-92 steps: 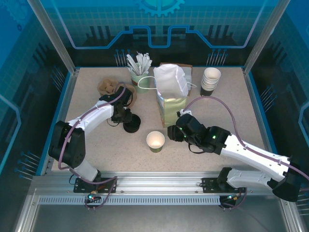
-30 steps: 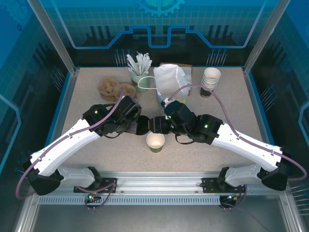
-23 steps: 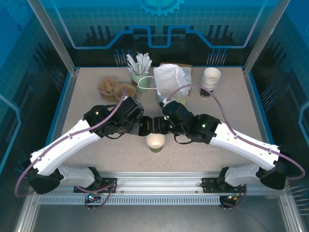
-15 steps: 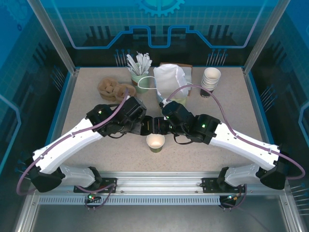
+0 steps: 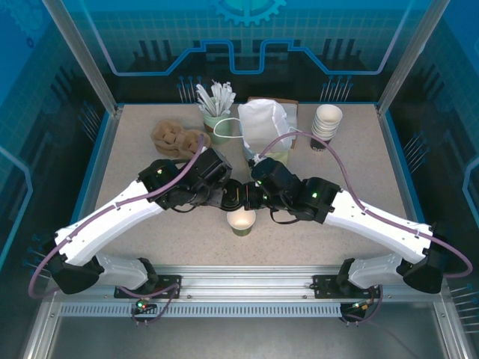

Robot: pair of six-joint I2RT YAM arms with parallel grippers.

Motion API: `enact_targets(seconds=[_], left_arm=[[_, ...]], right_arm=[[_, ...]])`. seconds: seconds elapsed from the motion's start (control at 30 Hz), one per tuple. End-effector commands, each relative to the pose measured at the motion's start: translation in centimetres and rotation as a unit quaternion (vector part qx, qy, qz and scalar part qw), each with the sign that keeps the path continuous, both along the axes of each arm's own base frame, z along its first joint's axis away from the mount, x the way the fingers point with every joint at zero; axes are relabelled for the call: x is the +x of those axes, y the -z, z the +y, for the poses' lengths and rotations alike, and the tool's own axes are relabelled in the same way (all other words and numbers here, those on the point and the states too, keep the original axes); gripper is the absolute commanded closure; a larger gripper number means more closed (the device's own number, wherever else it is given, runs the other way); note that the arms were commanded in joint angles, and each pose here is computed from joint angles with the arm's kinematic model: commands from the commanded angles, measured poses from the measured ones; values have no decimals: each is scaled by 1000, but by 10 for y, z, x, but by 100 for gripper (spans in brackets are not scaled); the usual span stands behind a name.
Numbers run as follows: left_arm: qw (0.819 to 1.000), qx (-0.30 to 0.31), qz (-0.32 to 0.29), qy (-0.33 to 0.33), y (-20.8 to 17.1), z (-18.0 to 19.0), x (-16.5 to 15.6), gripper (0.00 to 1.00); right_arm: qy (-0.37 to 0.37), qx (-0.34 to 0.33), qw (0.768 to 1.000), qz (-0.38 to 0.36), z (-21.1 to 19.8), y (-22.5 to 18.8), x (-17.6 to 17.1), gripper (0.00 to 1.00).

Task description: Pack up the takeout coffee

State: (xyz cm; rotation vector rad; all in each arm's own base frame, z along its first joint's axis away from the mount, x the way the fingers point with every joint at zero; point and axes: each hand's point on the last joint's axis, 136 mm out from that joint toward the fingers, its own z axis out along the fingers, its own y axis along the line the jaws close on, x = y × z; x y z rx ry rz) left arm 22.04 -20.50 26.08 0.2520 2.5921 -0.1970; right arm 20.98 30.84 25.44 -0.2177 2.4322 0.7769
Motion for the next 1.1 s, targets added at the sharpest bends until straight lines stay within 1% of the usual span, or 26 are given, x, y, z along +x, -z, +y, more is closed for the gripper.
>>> enact_targets(seconds=[0.0,0.13,0.23,0.3,0.43,0.57,0.7,0.83,0.93,1.07], left_arm=[[999,-32,-23,17,-14,-15,6,82],[995,-72,-49,41,-27,-25,7,73],[989,-106,-74,65,-39,-35,7,61],[984,-125,-94,82,-47,-41,9,55],[973,-137,-144,120,-64,-50,14,44],[958,-139,-189,162,-76,-60,18,39],[941,-152,-222,206,-83,-73,17,35],[922,-170,-247,244,-86,-84,12,35],[905,-177,-265,281,-84,-93,7,35],[874,-171,-288,353,-74,-109,-3,35]], right_arm=[[-7,14,1000,0,-6,-7,-5,96],[6,4,1000,5,-22,-1,-3,99],[17,-1,1000,6,-36,0,-4,100],[27,-6,1000,5,-48,0,-5,100],[44,-15,999,7,-74,1,-9,100],[68,-30,997,24,-108,7,-16,100],[87,-38,994,56,-140,14,-25,100],[102,-42,991,79,-164,18,-35,100],[107,-45,988,101,-177,23,-43,100],[103,-35,985,134,-187,30,-52,100]])
